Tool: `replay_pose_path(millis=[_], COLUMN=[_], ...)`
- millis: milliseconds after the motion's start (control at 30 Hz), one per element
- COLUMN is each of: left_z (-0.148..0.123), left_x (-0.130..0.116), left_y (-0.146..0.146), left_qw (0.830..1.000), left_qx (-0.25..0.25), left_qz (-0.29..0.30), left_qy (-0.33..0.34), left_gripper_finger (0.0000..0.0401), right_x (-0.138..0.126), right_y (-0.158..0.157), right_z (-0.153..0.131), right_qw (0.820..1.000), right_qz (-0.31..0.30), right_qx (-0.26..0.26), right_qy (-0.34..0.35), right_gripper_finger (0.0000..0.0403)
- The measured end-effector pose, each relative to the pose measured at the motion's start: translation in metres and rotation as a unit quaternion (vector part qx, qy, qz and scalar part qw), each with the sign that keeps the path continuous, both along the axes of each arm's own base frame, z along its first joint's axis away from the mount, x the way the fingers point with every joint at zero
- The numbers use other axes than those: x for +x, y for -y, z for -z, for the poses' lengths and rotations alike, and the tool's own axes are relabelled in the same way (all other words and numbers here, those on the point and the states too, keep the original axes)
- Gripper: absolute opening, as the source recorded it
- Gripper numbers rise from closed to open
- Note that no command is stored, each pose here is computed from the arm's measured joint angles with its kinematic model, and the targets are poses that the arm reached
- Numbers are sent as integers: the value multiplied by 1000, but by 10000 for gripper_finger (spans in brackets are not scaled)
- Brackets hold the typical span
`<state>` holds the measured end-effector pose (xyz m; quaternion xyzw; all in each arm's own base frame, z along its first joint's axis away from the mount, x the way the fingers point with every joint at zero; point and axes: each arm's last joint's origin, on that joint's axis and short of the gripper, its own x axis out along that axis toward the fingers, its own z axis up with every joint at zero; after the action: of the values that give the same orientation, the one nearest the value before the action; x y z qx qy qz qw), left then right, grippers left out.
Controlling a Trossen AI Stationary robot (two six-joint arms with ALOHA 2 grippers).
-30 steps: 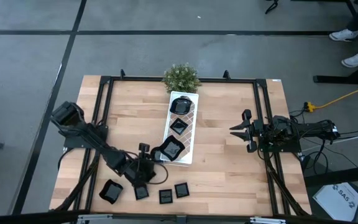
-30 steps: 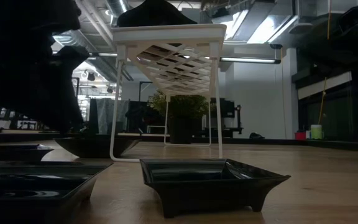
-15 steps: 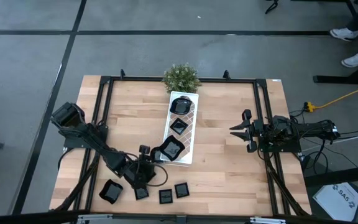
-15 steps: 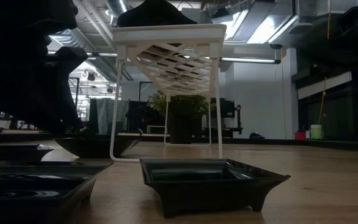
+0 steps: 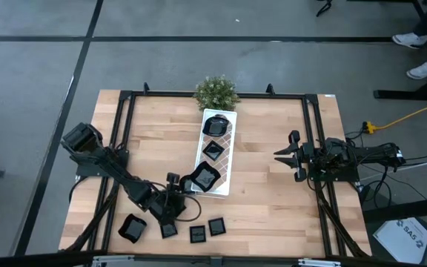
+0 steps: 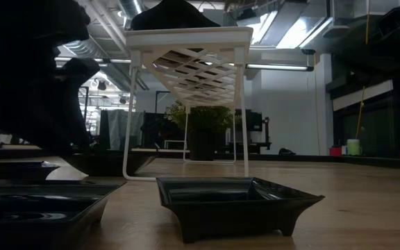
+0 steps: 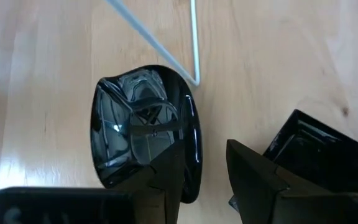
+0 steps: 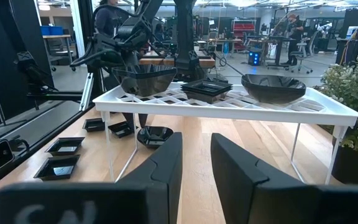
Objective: Pick & Place Mini shaped plates
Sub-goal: Stack the leaf shaped plate on top of the leaf shaped plate on the shelf
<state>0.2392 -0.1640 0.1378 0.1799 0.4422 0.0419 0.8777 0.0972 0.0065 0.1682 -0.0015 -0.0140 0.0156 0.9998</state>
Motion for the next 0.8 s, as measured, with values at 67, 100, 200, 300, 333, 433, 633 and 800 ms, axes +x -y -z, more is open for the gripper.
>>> replay_pose_path(millis=[67,100,200,300,333,433,633,800], left_z=[2,3,4,4,4,4,4,4], left_x=[1,2,3,3,3,3,6,7], left_y=[-1,0,0,0,-1,-1,-6,-7], left_qw=[1000,1000,1000,1000,1000,1000,1000,1000], left_qx=[0,1,10,12,12,12,-3,-4], left_qz=[-2,-1,1,1,1,-1,-3,-5], left_qy=[-2,-2,4,3,2,2,-10,-11], left_gripper_finger=[113,113,113,113,113,113,113,113], right_x=[0,0,0,0,0,0,0,0], right_y=[0,0,0,0,0,0,0,0], right_z=[0,0,0,0,0,0,0,0], right_qw=[1000,1000,1000,1000,1000,1000,1000,1000], right_qz=[0,0,0,0,0,0,0,0], right_qx=[0,0,0,0,0,0,0,0], right_qy=[0,0,0,0,0,0,0,0], right_gripper_finger=[85,85,85,85,85,85,85,85])
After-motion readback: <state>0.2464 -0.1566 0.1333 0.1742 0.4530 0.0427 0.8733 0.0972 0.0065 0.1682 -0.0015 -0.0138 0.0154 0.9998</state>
